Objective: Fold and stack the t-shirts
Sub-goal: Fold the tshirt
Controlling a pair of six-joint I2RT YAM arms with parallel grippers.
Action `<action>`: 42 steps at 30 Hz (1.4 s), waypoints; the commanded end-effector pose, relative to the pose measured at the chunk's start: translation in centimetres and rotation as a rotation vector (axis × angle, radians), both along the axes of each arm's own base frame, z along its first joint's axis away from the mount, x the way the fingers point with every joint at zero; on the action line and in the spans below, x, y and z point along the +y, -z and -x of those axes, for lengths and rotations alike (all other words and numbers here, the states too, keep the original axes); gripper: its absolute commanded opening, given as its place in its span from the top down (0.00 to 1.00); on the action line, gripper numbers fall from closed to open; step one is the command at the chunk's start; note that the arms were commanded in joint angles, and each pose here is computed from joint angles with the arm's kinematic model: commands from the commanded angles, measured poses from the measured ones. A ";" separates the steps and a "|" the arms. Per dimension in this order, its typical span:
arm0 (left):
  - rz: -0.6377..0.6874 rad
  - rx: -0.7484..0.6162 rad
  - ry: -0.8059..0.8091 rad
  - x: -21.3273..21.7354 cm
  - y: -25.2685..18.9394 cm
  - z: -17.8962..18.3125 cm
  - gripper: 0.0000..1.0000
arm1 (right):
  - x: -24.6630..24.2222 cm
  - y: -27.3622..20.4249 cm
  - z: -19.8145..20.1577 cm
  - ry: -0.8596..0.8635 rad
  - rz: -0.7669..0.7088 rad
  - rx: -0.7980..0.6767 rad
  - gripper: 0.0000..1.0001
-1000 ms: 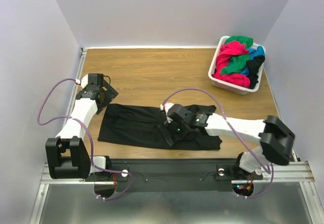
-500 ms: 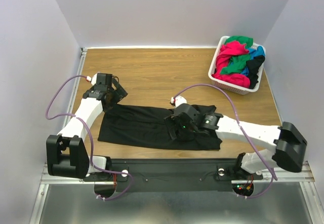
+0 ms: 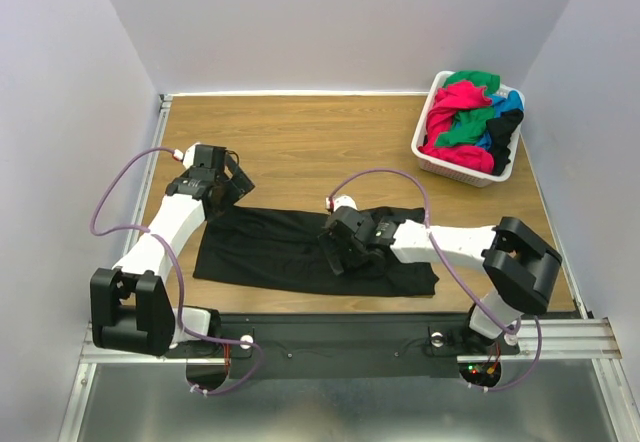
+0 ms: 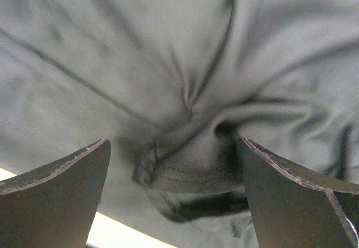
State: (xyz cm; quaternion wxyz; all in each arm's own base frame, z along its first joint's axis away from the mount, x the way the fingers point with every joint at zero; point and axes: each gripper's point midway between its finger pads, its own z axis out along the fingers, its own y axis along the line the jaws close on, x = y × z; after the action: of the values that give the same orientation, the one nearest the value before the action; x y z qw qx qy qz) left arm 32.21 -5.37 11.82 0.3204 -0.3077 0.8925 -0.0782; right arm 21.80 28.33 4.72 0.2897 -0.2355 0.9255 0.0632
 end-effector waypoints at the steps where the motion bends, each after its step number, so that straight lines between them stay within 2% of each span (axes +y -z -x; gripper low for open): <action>1: -0.031 -0.028 -0.020 0.8 -1.0 0.3 0.01 | 0.3 -0.3 2.4 -0.006 -0.091 0.091 0.00; 5: -0.033 -0.020 -0.021 0.7 -0.8 0.0 0.01 | 3.7 -5.6 6.8 -0.084 -0.387 0.264 0.00; 7: -0.035 -0.012 -0.023 0.8 -0.6 -0.1 0.01 | 3.9 -7.2 7.8 -0.103 -0.450 0.292 0.00; 15: -0.015 0.011 -0.007 0.2 0.1 -0.3 0.01 | 1.6 -9.8 6.4 -0.009 -0.503 0.148 0.00; 20: -0.018 0.004 -0.003 0.2 -0.2 -0.2 0.01 | 0.7 -8.0 4.8 0.067 -0.406 0.107 0.00; 26: -0.003 0.021 0.010 -0.1 0.5 0.9 0.01 | -3.3 -4.5 1.6 0.322 -0.267 0.083 0.00; 31: 0.039 0.037 0.119 -3.4 2.4 2.3 0.02 | -7.4 -2.4 -0.7 0.518 -0.245 0.104 0.00; 42: 0.084 0.218 0.198 -6.4 9.6 3.9 0.01 | -11.2 3.3 -2.2 0.588 -0.016 0.159 0.00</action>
State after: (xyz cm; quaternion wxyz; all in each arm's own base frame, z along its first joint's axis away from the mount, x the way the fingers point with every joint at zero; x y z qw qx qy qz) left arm 28.49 -10.69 3.16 0.2131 -0.2395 0.9428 -0.0912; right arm 23.02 18.31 2.52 0.2239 0.0541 0.9722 0.0423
